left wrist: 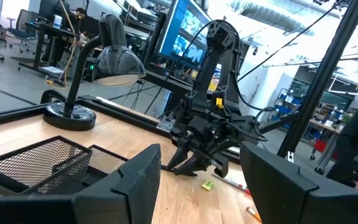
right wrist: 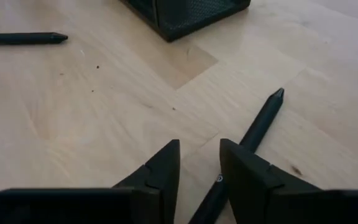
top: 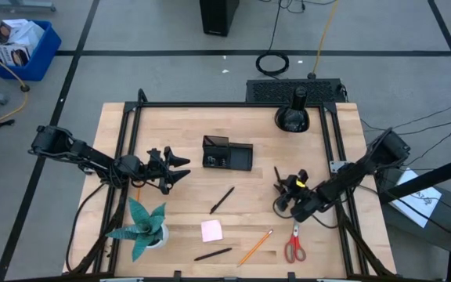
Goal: Pick and place office supplies into organizer
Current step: Put the black pen into the black desk organizer
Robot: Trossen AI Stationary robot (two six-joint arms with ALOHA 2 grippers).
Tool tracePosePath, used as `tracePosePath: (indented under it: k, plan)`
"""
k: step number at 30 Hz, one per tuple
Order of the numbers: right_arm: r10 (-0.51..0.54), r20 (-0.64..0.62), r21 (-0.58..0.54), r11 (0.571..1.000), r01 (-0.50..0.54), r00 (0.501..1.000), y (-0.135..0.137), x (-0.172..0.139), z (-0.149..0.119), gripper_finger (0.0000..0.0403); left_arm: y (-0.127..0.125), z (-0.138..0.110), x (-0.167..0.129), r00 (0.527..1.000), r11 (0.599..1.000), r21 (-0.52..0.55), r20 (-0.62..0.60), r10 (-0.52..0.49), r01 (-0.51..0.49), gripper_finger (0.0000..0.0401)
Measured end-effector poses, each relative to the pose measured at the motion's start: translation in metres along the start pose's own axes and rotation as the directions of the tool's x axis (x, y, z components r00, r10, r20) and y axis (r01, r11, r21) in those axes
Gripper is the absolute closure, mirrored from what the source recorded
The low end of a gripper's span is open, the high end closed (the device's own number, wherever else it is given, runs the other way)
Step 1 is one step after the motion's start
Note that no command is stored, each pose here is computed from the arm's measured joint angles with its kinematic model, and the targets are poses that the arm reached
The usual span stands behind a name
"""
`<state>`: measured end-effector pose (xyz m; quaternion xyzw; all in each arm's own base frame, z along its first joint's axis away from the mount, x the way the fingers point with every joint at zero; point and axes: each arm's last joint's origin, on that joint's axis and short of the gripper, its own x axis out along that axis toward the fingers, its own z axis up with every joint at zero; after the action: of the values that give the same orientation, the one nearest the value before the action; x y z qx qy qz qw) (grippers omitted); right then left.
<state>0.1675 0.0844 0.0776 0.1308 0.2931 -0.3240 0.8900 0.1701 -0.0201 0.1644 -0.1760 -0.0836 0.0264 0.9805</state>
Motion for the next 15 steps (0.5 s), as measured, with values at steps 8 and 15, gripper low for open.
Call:
tracePosePath:
  k: [8, 15]
  plan:
    - [-0.051, -0.040, -0.036, 0.998, 0.050, 0.998, -0.004, 0.008, -0.011, 0.0333, 0.000, 0.000, 0.000, 1.000, 1.000, -0.008, 0.001, 0.000, 0.000, 0.0178]
    - [0.001, -0.004, -0.133, 0.991, -0.001, 1.000, 0.005, 0.014, -0.019, 0.0393, 0.000, 0.000, 0.000, 1.000, 1.000, -0.014, 0.000, 0.000, 0.000, 0.0178]
